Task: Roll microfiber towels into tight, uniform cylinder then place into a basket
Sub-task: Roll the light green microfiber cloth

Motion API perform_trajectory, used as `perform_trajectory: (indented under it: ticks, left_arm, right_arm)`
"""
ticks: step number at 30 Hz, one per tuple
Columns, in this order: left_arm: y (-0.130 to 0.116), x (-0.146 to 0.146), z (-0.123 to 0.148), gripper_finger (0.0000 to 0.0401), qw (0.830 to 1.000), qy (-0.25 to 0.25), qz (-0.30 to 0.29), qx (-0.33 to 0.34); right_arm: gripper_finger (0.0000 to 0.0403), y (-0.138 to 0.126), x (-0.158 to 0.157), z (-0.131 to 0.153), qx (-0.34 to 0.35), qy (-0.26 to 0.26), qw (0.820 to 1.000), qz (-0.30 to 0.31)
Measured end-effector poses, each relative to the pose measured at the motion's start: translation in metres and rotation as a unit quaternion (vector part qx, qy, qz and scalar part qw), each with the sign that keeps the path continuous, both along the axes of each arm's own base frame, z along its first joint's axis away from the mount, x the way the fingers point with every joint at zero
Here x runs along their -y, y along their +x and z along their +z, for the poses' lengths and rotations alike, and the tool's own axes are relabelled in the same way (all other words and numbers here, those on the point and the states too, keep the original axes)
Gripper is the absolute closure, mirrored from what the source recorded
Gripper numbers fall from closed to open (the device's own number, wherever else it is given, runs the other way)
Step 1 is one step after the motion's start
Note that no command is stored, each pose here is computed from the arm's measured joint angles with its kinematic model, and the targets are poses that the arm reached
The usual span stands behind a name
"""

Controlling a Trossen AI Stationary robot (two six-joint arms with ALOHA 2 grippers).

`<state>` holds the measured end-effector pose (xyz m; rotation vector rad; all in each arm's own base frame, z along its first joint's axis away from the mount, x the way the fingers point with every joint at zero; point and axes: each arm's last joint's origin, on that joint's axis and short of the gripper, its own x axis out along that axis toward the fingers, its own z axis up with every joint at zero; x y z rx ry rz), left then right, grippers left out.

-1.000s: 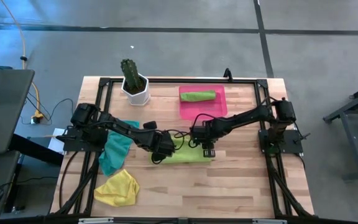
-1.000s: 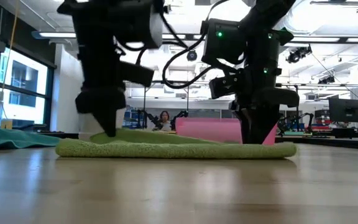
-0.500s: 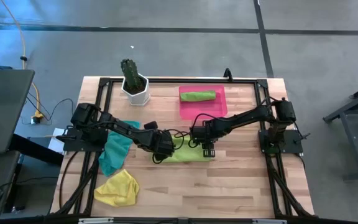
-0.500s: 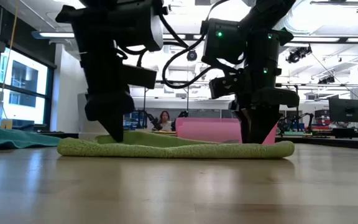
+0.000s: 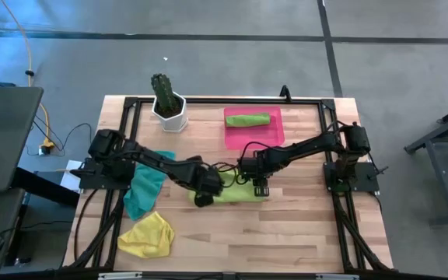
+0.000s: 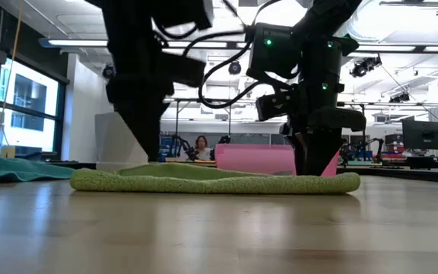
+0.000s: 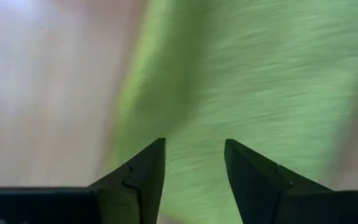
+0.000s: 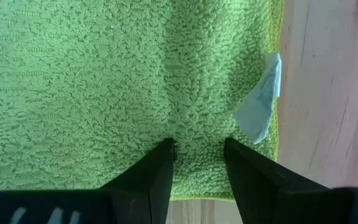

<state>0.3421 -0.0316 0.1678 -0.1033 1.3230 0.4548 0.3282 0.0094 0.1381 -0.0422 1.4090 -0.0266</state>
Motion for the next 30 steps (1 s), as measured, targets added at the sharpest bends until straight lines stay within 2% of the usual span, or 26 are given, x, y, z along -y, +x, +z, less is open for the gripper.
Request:
perform_trajectory:
  ticks: [4,9,16,19,24,30]
  left_arm:
    - [0.004,0.007,-0.006,0.0253,0.998,-0.042,-0.036,0.032]
    - [-0.005,0.006,-0.018,0.0254,0.999,-0.035,0.004,0.020]
    - [-0.022,0.013,-0.035,0.0254,0.996,-0.053,0.075,0.011]
    - [-0.023,0.023,-0.036,0.0254,0.994,-0.068,0.079,0.019]
    - [-0.017,0.042,-0.035,0.0254,0.989,-0.128,0.052,0.050]
    - [-0.019,0.044,-0.036,0.0254,0.993,-0.088,0.052,0.054]
  right_arm:
    - [0.0265,-0.001,0.000,0.000,-0.006,-0.001,1.000,0.003]
    - [0.0265,-0.001,-0.001,0.000,-0.009,-0.008,0.999,0.038]
    - [0.0265,-0.001,-0.001,0.000,-0.009,-0.008,0.999,0.040]
    - [0.0265,-0.001,-0.001,0.000,-0.008,-0.007,0.999,0.035]
    - [0.0265,-0.001,0.000,0.000,-0.005,-0.005,1.000,0.022]
    - [0.0265,-0.001,0.000,0.000,-0.003,-0.005,1.000,0.019]
